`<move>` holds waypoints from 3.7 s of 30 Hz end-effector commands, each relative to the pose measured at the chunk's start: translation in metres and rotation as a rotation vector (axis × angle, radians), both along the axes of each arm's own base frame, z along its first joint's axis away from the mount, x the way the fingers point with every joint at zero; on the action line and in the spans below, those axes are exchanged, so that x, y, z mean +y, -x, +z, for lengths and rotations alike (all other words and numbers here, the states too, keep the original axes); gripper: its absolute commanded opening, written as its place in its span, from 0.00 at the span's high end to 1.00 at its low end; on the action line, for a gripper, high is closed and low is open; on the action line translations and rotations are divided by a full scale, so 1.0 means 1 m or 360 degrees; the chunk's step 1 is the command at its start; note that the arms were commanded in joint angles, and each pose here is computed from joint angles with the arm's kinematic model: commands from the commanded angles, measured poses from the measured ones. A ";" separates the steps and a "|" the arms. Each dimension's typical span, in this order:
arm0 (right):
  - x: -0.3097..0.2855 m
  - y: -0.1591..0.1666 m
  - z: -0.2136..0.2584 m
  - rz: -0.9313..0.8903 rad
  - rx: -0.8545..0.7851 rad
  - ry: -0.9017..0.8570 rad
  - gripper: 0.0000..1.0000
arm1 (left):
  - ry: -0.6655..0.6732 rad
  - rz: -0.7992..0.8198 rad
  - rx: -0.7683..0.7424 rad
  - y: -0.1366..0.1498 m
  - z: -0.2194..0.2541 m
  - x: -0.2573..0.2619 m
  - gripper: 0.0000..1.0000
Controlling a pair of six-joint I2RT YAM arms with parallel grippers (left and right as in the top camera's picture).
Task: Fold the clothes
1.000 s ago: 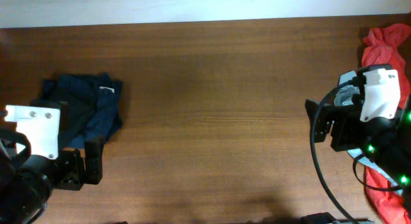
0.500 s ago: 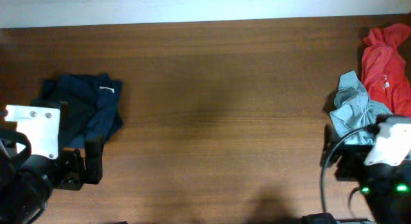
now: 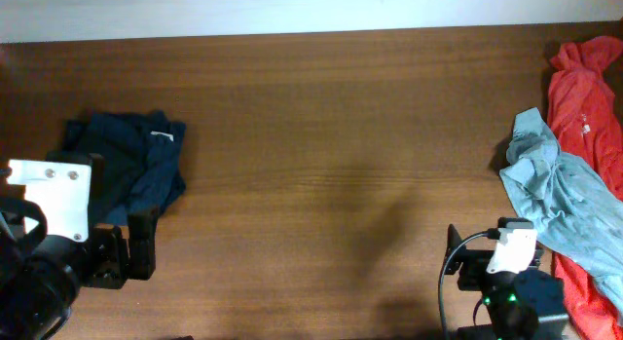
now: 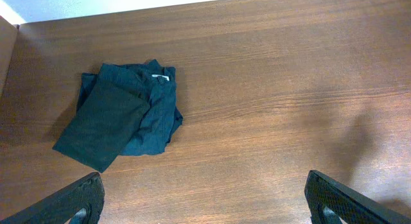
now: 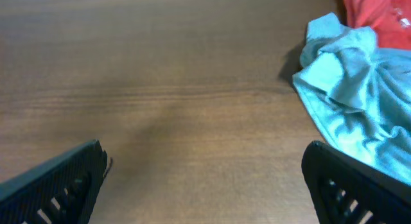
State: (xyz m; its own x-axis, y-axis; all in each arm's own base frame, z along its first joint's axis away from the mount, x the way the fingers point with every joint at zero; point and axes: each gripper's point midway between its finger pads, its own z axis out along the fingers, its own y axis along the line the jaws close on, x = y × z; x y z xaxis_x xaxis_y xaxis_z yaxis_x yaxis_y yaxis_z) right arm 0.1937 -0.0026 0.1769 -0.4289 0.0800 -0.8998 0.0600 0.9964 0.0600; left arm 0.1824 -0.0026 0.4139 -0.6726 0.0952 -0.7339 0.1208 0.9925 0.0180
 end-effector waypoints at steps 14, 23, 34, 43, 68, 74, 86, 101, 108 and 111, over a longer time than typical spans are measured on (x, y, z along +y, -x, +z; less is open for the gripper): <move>0.008 -0.022 -0.066 0.0050 -0.0061 -0.0044 0.01 | 0.0008 -0.0022 -0.0003 0.000 0.000 -0.003 0.01; 0.008 -0.022 -0.065 0.0050 -0.0068 -0.0044 0.01 | 0.0008 -0.0023 -0.0003 0.000 0.000 -0.003 0.01; 0.008 -0.022 -0.065 0.0050 -0.0068 -0.0044 0.01 | 0.0008 -0.0022 -0.0003 0.000 0.000 -0.003 0.01; 0.008 -0.022 -0.065 0.0050 -0.0068 -0.0044 0.01 | 0.0008 -0.0022 -0.0003 0.000 0.000 -0.003 0.01; 0.008 -0.022 -0.065 0.0050 -0.0068 -0.0044 0.01 | -0.0158 -0.0304 -0.0495 -0.099 -0.085 -0.021 0.01; 0.008 -0.022 -0.065 0.0050 -0.0068 -0.0044 0.01 | -0.0116 -0.0363 -0.0618 -0.083 -0.144 -0.031 0.01; 0.008 -0.022 -0.065 0.0050 -0.0068 -0.0044 0.01 | 0.0003 -0.0292 -0.0772 -0.064 -0.229 -0.034 0.01; 0.008 -0.022 -0.065 0.0050 -0.0068 -0.0044 0.02 | -0.0004 -0.0311 -0.0859 -0.055 -0.272 -0.037 0.01; 0.008 -0.022 -0.065 0.0050 -0.0068 -0.0044 0.01 | -0.0008 -0.0383 -0.0998 -0.051 -0.258 -0.050 0.01; 0.008 -0.022 -0.065 0.0050 -0.0068 -0.0044 0.01 | -0.0004 -0.0394 -0.0997 -0.051 -0.258 -0.052 0.01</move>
